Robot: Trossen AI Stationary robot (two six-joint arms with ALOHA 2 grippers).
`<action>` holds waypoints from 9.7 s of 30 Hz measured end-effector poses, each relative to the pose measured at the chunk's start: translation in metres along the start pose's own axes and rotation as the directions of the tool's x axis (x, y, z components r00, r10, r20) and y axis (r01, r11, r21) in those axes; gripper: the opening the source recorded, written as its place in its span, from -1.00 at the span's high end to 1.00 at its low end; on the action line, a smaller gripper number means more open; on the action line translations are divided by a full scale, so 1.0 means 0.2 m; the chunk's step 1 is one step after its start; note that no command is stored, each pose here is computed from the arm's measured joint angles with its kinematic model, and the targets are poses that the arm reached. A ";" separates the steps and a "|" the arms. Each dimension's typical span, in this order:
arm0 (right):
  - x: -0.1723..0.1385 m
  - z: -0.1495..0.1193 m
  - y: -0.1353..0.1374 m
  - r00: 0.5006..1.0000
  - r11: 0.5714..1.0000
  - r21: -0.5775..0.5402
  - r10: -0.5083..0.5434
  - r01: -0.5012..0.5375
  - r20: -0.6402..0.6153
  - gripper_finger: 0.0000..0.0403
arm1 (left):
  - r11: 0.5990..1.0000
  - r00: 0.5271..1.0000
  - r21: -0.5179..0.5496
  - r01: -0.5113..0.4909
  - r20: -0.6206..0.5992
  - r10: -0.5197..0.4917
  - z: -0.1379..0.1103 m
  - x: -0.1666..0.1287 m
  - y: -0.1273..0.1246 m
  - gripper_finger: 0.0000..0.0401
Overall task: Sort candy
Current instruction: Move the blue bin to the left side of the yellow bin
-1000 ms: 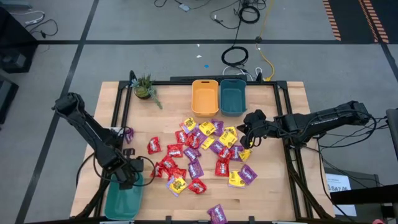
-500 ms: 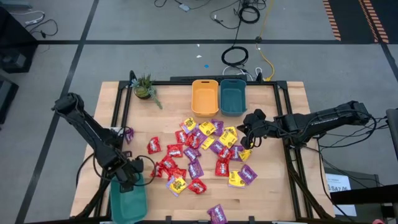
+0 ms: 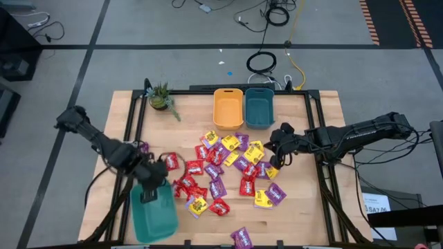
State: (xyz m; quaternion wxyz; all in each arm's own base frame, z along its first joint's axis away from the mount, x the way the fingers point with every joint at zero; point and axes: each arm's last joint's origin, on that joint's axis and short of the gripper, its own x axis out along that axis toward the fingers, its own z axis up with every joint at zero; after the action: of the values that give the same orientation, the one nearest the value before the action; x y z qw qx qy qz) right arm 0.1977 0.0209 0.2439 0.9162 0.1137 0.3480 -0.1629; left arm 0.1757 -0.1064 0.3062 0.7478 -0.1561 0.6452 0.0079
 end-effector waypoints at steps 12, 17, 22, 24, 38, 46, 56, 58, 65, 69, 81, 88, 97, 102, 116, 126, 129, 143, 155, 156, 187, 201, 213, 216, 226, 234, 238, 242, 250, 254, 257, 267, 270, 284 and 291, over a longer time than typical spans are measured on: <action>0.00 0.00 0.00 1.000 1.000 0.023 0.017 -0.017 -0.007 0.99 | 0.981 0.971 0.135 -0.138 0.214 0.108 0.39 -0.21 0.49 0.98; 0.00 0.00 0.00 1.000 0.998 0.053 0.017 -0.017 -0.007 0.99 | 0.957 0.969 0.224 -0.181 0.208 0.135 0.58 -0.21 0.76 0.98; 0.00 0.00 0.00 1.000 0.995 0.103 0.009 -0.008 -0.002 0.99 | 0.927 0.964 0.293 -0.233 0.197 0.179 0.75 -0.24 1.06 0.98; 0.00 0.00 0.00 1.000 0.992 0.126 -0.010 0.009 0.007 0.99 | 0.918 0.958 0.302 -0.257 0.205 0.201 0.81 -0.25 1.18 0.98; 0.00 0.00 0.00 0.999 0.963 0.269 -0.035 0.028 0.021 0.99 | 0.912 0.963 0.313 -0.264 0.135 0.233 0.97 -0.07 1.92 0.98; 0.00 0.00 0.00 0.999 0.946 0.323 -0.036 0.027 0.021 0.99 | 0.933 0.984 0.316 -0.174 0.084 0.155 1.01 0.16 2.05 0.98; 0.00 0.01 0.00 0.999 0.943 0.331 -0.034 0.023 0.027 0.99 | 0.935 0.985 0.310 -0.171 0.090 0.150 1.05 0.30 2.11 0.96; 0.00 0.01 0.00 0.999 0.940 0.339 -0.043 0.030 0.030 0.99 | 0.934 0.981 0.302 -0.190 0.095 0.168 1.05 0.30 2.11 0.91; 0.00 0.01 -0.01 0.998 0.936 0.350 -0.055 0.039 0.036 0.99 | 0.929 0.974 0.295 -0.223 0.103 0.201 1.06 0.29 2.12 0.80; 0.00 0.01 -0.01 0.998 0.936 0.348 -0.057 0.042 0.033 0.99 | 0.925 0.972 0.298 -0.236 0.086 0.220 1.07 0.30 2.11 0.79; 0.00 0.00 -0.01 0.998 0.937 0.347 -0.060 0.046 0.030 0.99 | 0.931 0.968 0.265 -0.251 0.054 0.246 1.08 0.29 2.08 0.78; 0.00 0.00 -0.01 0.998 0.937 0.347 -0.057 0.043 0.029 0.99 | 0.935 0.963 0.229 -0.270 0.072 0.260 1.10 0.24 2.08 0.78; 0.00 0.00 -0.01 0.998 0.927 0.372 -0.055 0.041 0.028 0.99 | 0.934 0.961 0.225 -0.278 0.082 0.266 1.11 0.22 2.07 0.77; 0.00 0.00 -0.01 0.998 0.927 0.372 -0.055 0.040 0.028 0.99 | 0.935 0.962 0.225 -0.273 0.076 0.262 1.11 0.22 2.07 0.77; 0.00 0.00 -0.01 0.998 0.928 0.372 -0.055 0.040 0.028 0.99 | 0.947 0.952 0.115 -0.301 0.082 0.293 1.12 0.21 2.08 0.69; 0.00 0.00 -0.01 0.998 0.928 0.371 -0.055 0.041 0.028 0.99 | 0.938 0.944 0.111 -0.329 0.068 0.323 1.12 0.21 2.08 0.23; 0.00 0.00 -0.01 0.998 0.932 0.361 -0.055 0.041 0.028 0.99 | 0.935 0.941 0.112 -0.335 0.080 0.328 1.12 0.21 2.08 0.23; 0.00 0.00 -0.01 0.998 0.941 0.335 -0.060 0.048 0.027 0.99 | 0.904 0.947 0.282 -0.321 0.070 0.314 1.16 0.23 2.02 0.23; 0.00 0.00 -0.01 0.998 0.941 0.335 -0.063 0.053 0.021 0.99 | 0.900 0.951 0.309 -0.307 0.053 0.306 1.16 0.24 1.99 0.23; 0.00 0.00 -0.01 0.998 0.940 0.336 -0.063 0.053 0.021 0.99 | 0.899 0.949 0.309 -0.309 0.046 0.311 1.16 0.24 1.99 0.23; 0.00 0.00 -0.01 0.998 0.958 0.281 -0.062 0.055 0.017 0.99 | 0.991 0.971 -0.067 -0.120 0.201 0.131 1.11 -0.30 1.74 0.23; 0.00 -0.02 -0.02 0.998 0.962 0.266 -0.045 0.054 -0.037 0.99 | 0.938 0.882 -0.297 -0.176 0.376 0.284 0.86 -0.63 1.34 0.23; 0.00 -0.03 -0.02 0.998 0.979 0.200 -0.036 0.046 -0.055 0.99 | 0.717 0.709 -0.697 -0.027 0.492 0.506 0.52 -0.25 1.25 0.23; 0.00 -0.03 -0.02 0.998 0.980 0.194 -0.036 0.046 -0.055 0.99 | 0.663 0.726 -0.748 0.033 0.474 0.498 0.50 -0.12 1.27 0.23; 0.00 -0.03 -0.02 0.998 0.979 0.196 -0.035 0.045 -0.052 0.99 | 0.505 0.748 -0.862 -0.049 0.303 0.590 0.48 0.17 1.27 0.23; 0.00 -0.03 -0.01 0.998 0.979 0.200 -0.035 0.044 -0.050 0.99 | 0.465 0.794 -0.882 -0.083 0.223 0.565 0.53 0.30 1.27 0.23; 0.00 -0.03 -0.01 0.998 0.978 0.205 -0.035 0.044 -0.050 0.99 | 0.457 0.811 -0.884 -0.103 0.191 0.552 0.55 0.36 1.27 0.23; 0.00 -0.03 -0.01 0.998 0.978 0.205 -0.035 0.044 -0.050 0.99 | 0.454 0.822 -0.883 -0.122 0.167 0.545 0.56 0.40 1.27 0.25; 0.00 -0.03 -0.01 0.998 0.978 0.205 -0.035 0.045 -0.050 0.99 | 0.471 0.832 -0.867 -0.160 0.138 0.537 0.56 0.42 1.27 0.58; 0.00 -0.03 -0.01 0.998 0.979 0.200 -0.035 0.044 -0.050 0.99 | 0.485 0.832 -0.858 -0.169 0.139 0.537 0.56 0.42 1.27 0.80; 0.00 -0.03 -0.02 0.998 0.979 0.200 -0.035 0.045 -0.050 0.99 | 0.491 0.832 -0.854 -0.170 0.142 0.536 0.56 0.42 1.27 0.93; 0.00 -0.03 -0.02 0.998 0.979 0.198 -0.036 0.046 -0.049 0.99 | 0.474 0.831 -0.863 -0.176 0.128 0.541 0.55 0.42 1.27 0.84; 0.00 -0.03 -0.01 0.998 0.979 0.198 -0.036 0.045 -0.050 0.99 | 0.414 0.824 -0.893 -0.175 0.096 0.558 0.54 0.42 1.28 0.83; 0.00 -0.03 -0.01 0.998 0.980 0.200 -0.003 0.017 -0.067 0.99 | 0.255 0.812 -0.965 -0.060 0.102 0.574 0.54 0.42 1.29 0.82; 0.00 -0.03 -0.01 0.997 0.983 0.184 0.018 -0.004 -0.078 0.99 | 0.200 0.831 -0.980 0.001 0.112 0.545 0.54 0.42 1.29 0.82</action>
State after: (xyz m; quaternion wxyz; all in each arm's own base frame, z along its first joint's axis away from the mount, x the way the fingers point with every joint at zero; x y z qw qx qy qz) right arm 0.1931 0.0216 0.2394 0.8881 0.2060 0.3671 -0.1846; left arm 0.2393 0.1485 0.1803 0.6037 -0.4482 0.3330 0.5690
